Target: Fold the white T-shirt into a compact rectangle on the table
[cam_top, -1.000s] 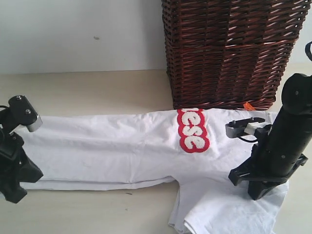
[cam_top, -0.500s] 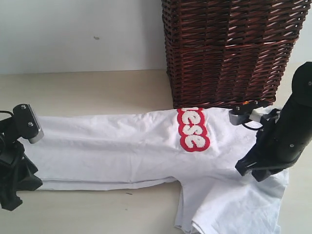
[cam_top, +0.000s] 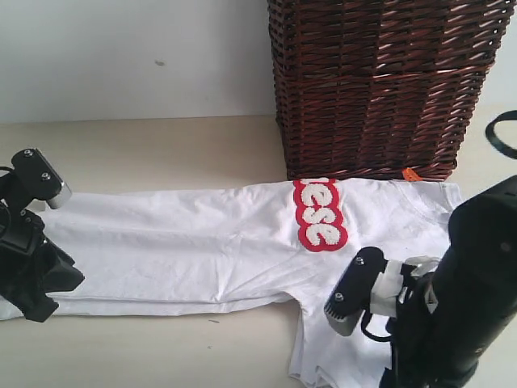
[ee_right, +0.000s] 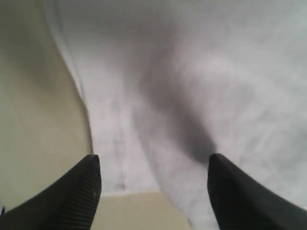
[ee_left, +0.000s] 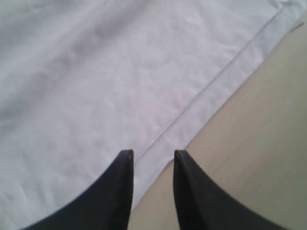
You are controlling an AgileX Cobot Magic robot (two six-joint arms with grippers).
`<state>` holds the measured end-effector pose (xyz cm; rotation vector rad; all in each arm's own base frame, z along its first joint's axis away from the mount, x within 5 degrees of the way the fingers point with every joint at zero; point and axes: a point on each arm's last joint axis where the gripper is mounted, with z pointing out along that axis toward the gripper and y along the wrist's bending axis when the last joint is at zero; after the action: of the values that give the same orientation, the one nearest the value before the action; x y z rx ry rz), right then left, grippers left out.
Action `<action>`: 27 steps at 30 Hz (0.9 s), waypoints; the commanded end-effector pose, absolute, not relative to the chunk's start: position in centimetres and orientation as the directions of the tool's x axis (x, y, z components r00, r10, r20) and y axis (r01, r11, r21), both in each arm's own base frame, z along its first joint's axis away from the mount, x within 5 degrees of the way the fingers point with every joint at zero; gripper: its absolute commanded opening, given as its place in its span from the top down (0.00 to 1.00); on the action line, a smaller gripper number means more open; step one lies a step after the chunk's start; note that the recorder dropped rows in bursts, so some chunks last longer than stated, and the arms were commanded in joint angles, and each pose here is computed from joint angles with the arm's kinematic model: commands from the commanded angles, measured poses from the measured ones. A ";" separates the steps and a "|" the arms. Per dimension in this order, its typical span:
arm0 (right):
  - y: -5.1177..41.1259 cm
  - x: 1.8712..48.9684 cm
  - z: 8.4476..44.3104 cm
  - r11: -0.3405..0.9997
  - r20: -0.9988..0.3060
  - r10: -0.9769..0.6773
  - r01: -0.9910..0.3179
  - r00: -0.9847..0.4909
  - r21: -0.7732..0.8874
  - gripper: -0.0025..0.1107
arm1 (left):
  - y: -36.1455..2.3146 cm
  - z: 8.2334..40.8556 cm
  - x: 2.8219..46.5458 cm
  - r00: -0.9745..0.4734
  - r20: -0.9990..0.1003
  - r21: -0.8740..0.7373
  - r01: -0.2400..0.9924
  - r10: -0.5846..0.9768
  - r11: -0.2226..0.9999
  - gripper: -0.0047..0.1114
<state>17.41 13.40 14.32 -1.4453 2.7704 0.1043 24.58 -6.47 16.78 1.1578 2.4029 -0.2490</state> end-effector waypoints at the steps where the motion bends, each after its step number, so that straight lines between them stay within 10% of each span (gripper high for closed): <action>1: 14.9 17.6 12.4 0.547 -0.065 -0.834 -0.837 -0.547 0.020 0.41 | -6.7 17.3 24.7 -0.550 -0.504 0.030 0.760 0.666 0.650 0.69; 8: 14.7 18.5 10.0 0.622 -0.007 -0.781 -0.778 -0.624 -0.090 0.46 | -6.7 17.5 24.8 -0.547 -0.513 0.039 0.755 0.662 0.654 0.69; 15: 14.8 19.3 11.6 0.637 0.126 -0.752 -0.762 -0.647 -0.117 0.98 | -6.7 17.5 24.8 -0.547 -0.513 0.039 0.755 0.662 0.654 0.69; 27: 16.1 21.7 18.2 0.467 0.151 -0.861 -0.872 -0.487 -0.146 0.98 | -6.6 17.6 25.0 -0.553 -0.529 0.049 0.738 0.644 0.673 0.69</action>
<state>20.76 15.79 16.73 -1.6080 2.8347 -0.3284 24.82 -6.57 17.22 1.0840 2.3919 -0.2558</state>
